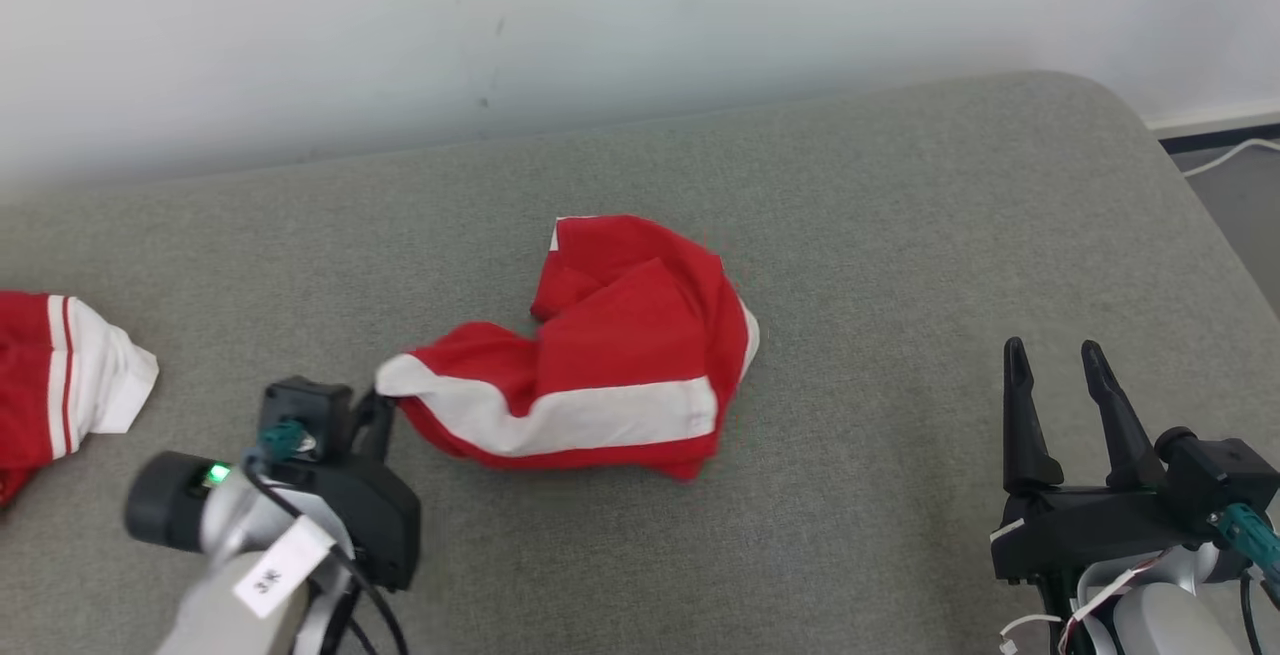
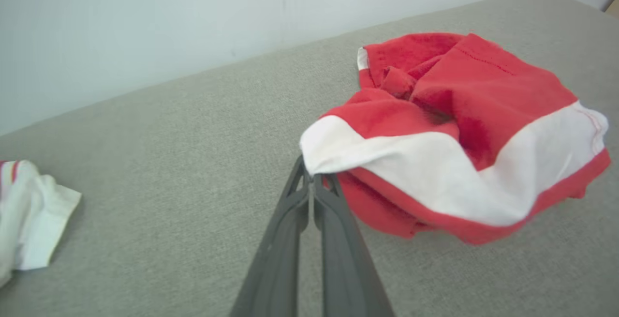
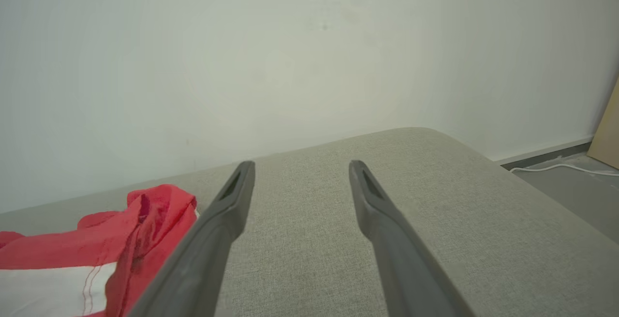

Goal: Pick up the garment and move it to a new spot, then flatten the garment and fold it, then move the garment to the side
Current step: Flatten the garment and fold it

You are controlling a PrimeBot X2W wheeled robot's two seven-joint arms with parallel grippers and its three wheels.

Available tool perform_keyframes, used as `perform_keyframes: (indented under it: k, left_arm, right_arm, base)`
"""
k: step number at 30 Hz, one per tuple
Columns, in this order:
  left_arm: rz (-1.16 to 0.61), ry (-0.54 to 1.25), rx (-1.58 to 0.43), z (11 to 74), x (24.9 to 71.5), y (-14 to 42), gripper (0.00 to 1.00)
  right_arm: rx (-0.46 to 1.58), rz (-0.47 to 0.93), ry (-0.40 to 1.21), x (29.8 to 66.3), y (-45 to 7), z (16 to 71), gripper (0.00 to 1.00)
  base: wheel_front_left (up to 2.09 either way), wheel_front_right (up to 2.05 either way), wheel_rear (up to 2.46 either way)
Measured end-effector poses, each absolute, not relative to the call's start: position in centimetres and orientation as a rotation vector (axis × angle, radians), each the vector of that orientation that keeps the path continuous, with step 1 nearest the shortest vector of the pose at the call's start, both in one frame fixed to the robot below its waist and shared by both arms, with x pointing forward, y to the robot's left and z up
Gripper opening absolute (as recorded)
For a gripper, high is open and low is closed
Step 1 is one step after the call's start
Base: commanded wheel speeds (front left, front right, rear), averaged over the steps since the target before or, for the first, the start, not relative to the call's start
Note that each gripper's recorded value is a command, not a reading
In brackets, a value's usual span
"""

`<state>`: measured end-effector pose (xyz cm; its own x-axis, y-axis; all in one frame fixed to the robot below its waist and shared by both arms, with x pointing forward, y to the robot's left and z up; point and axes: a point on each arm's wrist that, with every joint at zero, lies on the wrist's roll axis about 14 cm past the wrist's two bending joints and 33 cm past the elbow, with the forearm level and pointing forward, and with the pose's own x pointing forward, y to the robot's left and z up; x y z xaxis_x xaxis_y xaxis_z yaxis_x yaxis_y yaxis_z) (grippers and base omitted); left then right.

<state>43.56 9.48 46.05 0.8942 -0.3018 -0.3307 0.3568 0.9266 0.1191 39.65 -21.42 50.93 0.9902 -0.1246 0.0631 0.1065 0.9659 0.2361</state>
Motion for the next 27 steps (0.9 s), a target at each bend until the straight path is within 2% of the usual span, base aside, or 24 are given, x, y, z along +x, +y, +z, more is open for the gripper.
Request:
perform_keyframes:
  k: [8, 14, 15, 16, 17, 18, 19, 23, 27]
  left_arm:
    - [-0.215, 0.141, 0.257, 51.8, 44.7, 14.3, 0.00]
    - [-0.191, 0.268, 0.245, 48.3, 42.2, 15.4, 0.00]
    - [-0.182, 0.299, 0.240, 47.4, 41.7, 15.8, 0.09]
    - [-0.170, 0.328, 0.233, 46.6, 41.3, 16.2, 0.28]
    - [-0.155, 0.356, 0.226, 45.9, 40.8, 16.6, 0.50]
    - [-0.139, 0.381, 0.215, 45.2, 40.5, 17.1, 0.84]
    - [-0.127, 0.405, 0.205, 44.6, 40.1, 17.4, 1.00]
    - [-0.114, 0.484, 0.149, 42.4, 38.2, 17.0, 1.00]
    - [-0.068, 0.481, 0.105, 42.4, 38.0, 17.8, 1.00]
  right_arm:
    - [0.245, -0.085, -0.089, 39.9, -20.2, 51.4, 1.00]
    - [0.246, -0.076, -0.085, 40.0, -19.9, 51.3, 1.00]
    - [0.246, -0.075, -0.084, 40.0, -19.9, 51.3, 1.00]
    - [0.246, -0.075, -0.083, 40.0, -19.8, 51.2, 1.00]
    - [0.246, -0.075, -0.083, 40.0, -19.8, 51.2, 1.00]
    - [0.246, -0.075, -0.082, 40.0, -19.8, 51.2, 1.00]
    - [0.246, -0.074, -0.081, 40.1, -19.8, 51.2, 1.00]
    - [0.243, -0.074, -0.078, 40.1, -19.8, 51.0, 1.00]
    - [0.239, -0.072, -0.076, 40.1, -19.8, 51.0, 1.00]
  base:
    - [0.00, 0.00, 0.00]
    - [0.00, 0.00, 0.00]
    - [0.00, 0.00, 0.00]
    - [0.00, 0.00, 0.00]
    - [0.00, 0.00, 0.00]
    - [0.00, 0.00, 0.00]
    - [0.00, 0.00, 0.00]
    - [0.00, 0.00, 0.00]
    - [0.00, 0.00, 0.00]
